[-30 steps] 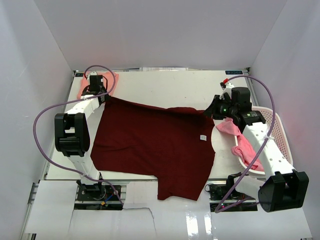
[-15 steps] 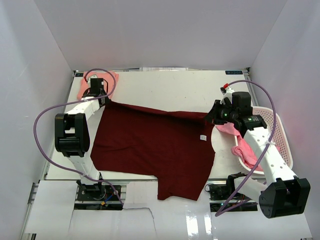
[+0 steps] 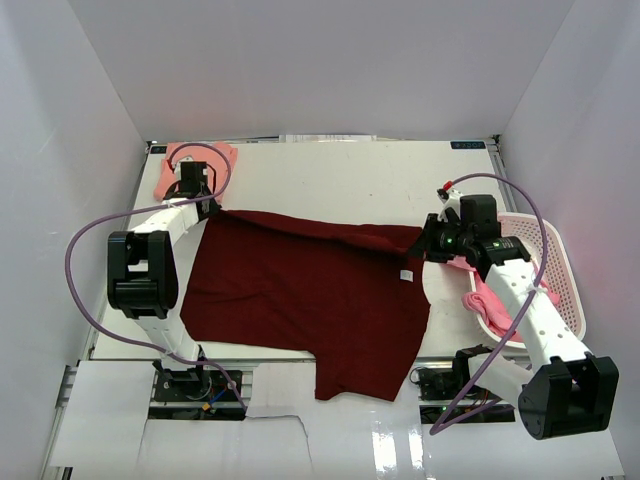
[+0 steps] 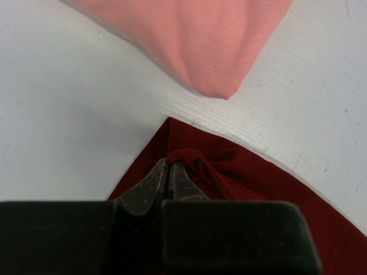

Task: Fold and stack the t-shirts
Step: Fold the flattened tshirt in 1/3 of the way

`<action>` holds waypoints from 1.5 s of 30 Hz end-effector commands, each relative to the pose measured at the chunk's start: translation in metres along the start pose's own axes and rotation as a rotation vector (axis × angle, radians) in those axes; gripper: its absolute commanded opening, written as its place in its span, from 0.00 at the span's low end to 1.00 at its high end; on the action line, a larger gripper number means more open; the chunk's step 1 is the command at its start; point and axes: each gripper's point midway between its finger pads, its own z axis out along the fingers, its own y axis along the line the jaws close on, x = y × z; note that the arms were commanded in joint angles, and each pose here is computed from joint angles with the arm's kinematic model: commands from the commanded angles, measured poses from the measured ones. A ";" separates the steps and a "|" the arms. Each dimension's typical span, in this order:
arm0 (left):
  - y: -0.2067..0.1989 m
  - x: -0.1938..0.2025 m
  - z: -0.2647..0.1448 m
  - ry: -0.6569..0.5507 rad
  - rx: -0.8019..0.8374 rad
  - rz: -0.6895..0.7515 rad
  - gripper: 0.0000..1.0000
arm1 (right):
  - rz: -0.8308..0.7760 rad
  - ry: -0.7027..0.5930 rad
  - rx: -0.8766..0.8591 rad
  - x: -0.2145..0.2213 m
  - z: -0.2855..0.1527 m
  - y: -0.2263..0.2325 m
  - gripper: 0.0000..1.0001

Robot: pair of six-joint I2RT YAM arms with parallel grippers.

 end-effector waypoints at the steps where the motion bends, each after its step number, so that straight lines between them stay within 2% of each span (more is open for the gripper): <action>1: 0.001 -0.019 -0.019 -0.059 0.014 -0.029 0.00 | 0.005 0.012 -0.012 0.007 -0.002 0.002 0.08; 15: -0.005 -0.010 -0.013 -0.033 0.050 -0.011 0.00 | 0.040 0.096 -0.008 0.028 0.010 -0.007 0.08; 25: -0.008 -0.016 -0.016 -0.071 0.083 0.003 0.00 | 0.050 0.116 -0.023 0.034 0.014 -0.007 0.08; 34: -0.002 -0.023 -0.024 -0.080 0.284 -0.040 0.00 | 0.045 0.119 -0.045 0.033 0.013 -0.002 0.08; 38: 0.008 -0.029 -0.029 -0.046 0.399 -0.130 0.00 | 0.042 0.121 -0.062 0.033 0.014 0.000 0.08; 45: 0.002 -0.024 -0.028 0.005 0.550 -0.136 0.00 | 0.039 0.131 -0.080 0.034 0.016 0.002 0.08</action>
